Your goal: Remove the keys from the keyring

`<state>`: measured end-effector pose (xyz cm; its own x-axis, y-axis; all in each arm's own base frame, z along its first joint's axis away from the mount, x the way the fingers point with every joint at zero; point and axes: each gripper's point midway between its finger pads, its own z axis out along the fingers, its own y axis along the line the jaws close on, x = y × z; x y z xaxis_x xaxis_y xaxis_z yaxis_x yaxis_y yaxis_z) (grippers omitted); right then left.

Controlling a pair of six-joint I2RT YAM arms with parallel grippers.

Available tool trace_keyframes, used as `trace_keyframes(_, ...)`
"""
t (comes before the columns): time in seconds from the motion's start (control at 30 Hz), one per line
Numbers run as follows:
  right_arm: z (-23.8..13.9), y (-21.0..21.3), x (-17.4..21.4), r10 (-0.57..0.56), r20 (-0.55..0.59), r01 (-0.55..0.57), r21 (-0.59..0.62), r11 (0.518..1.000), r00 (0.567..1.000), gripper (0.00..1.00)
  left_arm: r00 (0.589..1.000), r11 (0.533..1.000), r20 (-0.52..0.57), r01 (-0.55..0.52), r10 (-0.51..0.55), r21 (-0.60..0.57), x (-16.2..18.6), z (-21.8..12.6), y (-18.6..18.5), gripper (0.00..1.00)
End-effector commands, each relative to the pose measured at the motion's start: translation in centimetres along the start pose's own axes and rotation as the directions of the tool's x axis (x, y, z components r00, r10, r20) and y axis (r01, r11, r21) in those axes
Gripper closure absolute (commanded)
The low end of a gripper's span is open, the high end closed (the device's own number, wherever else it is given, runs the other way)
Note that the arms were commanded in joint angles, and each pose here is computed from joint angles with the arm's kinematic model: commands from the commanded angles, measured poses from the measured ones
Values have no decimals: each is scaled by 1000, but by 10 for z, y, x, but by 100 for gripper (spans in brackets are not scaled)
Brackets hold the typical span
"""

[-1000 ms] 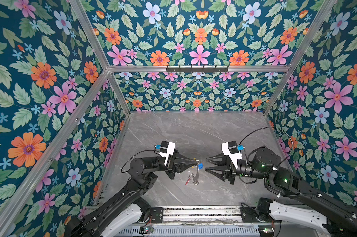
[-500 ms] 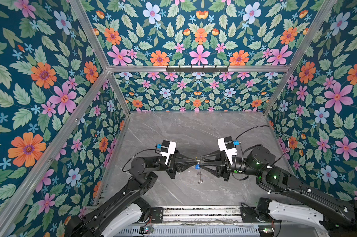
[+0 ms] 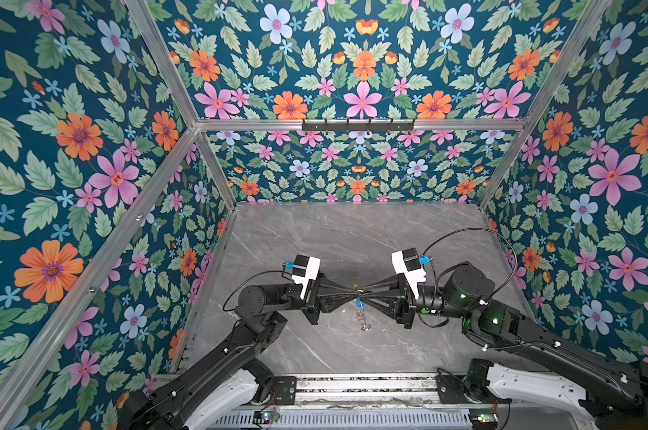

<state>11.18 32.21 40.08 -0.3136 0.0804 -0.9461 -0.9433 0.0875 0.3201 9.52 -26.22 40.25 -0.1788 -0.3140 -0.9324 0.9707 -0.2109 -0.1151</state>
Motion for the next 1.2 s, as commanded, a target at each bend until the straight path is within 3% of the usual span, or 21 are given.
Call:
trace_keyframes(0.0,-2,5,-10,-27,40,27,-15,1000,999,79,999,1000,14,-29,29,3,-3,0,-1,100)
trace_keyframes(0.8,-4,2,-8,-27,52,27,-2,1000,998,82,999,1000,19,-27,28,-16,-1,-1,3,100)
trace_keyframes(1.17,-3,4,-4,-22,24,22,-15,1000,999,100,999,1000,21,-24,24,-19,-1,-1,4,100)
